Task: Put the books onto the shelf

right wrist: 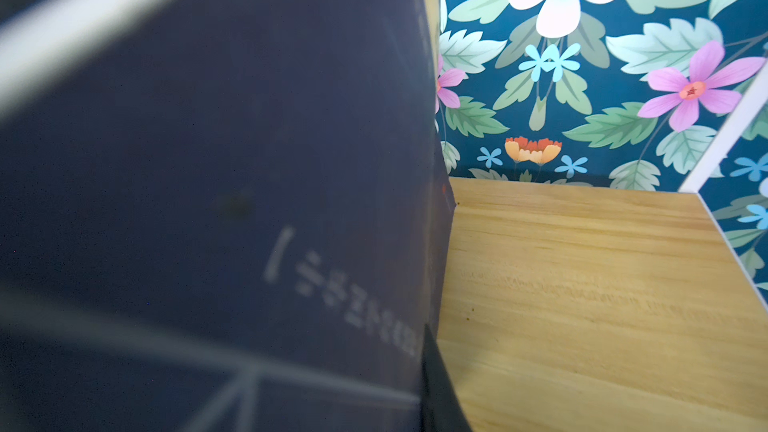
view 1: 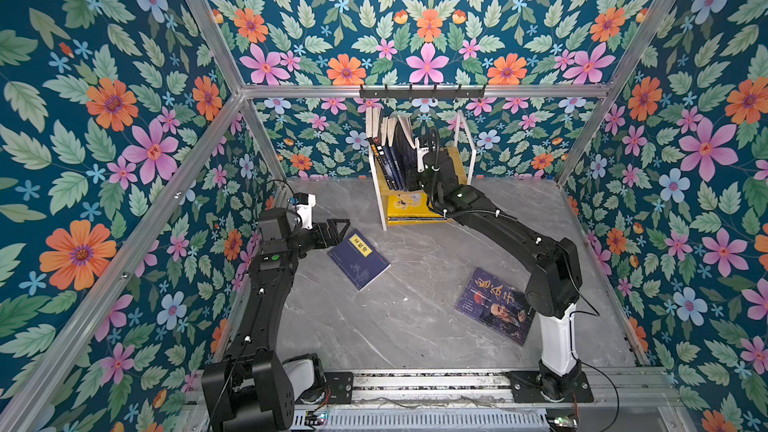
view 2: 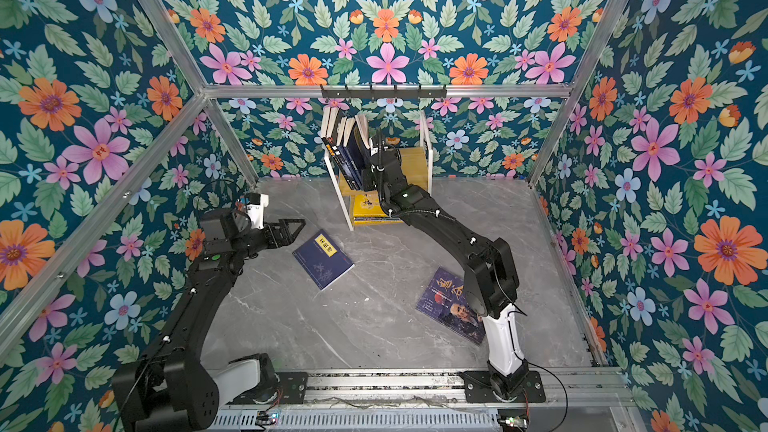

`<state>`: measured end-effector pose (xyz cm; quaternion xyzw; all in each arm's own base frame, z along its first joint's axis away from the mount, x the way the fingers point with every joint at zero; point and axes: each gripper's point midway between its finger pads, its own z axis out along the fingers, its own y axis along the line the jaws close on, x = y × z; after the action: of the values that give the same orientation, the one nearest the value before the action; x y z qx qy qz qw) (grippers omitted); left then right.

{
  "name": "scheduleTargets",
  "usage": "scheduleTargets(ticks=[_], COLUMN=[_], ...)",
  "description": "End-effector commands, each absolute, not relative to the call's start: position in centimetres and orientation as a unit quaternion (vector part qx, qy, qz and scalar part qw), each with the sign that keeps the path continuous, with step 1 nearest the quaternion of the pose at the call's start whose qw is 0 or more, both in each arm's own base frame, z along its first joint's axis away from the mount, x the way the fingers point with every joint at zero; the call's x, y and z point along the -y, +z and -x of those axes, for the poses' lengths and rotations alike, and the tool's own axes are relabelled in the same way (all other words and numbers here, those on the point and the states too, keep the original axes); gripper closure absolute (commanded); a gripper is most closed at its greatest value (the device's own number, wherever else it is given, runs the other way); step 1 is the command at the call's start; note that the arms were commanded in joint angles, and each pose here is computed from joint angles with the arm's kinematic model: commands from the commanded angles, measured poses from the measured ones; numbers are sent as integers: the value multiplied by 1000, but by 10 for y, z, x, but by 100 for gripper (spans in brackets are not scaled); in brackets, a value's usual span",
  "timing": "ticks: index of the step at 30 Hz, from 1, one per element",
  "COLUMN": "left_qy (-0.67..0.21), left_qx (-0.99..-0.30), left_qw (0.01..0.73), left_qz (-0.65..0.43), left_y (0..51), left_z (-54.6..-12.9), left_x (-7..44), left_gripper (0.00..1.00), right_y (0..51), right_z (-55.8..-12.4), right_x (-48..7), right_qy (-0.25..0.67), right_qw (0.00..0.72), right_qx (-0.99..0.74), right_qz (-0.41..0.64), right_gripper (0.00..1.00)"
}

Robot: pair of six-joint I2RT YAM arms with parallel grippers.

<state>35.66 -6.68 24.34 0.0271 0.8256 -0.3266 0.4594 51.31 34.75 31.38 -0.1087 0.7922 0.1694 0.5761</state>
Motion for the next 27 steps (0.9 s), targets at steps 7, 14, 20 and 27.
scheduleTargets(ticks=[7, 14, 20, 27], left_qy=[-327, -325, -327, -325], left_qx=[-819, -819, -819, -819], left_qw=[471, 472, 471, 472], left_qz=[-26, -24, -23, -25], left_y=[252, 251, 250, 251], left_z=[-359, -359, -359, -358], left_x=[65, 64, 64, 64], left_gripper=[0, 0, 0, 0], right_y=[289, 297, 309, 314], right_z=[-487, -487, -490, -490], right_x=[-354, -353, -355, -363], right_qy=[150, 148, 151, 168], right_qw=[513, 512, 517, 518], right_qx=[-822, -824, -823, -817], right_qz=[196, 193, 180, 192], right_gripper=[84, 85, 84, 64])
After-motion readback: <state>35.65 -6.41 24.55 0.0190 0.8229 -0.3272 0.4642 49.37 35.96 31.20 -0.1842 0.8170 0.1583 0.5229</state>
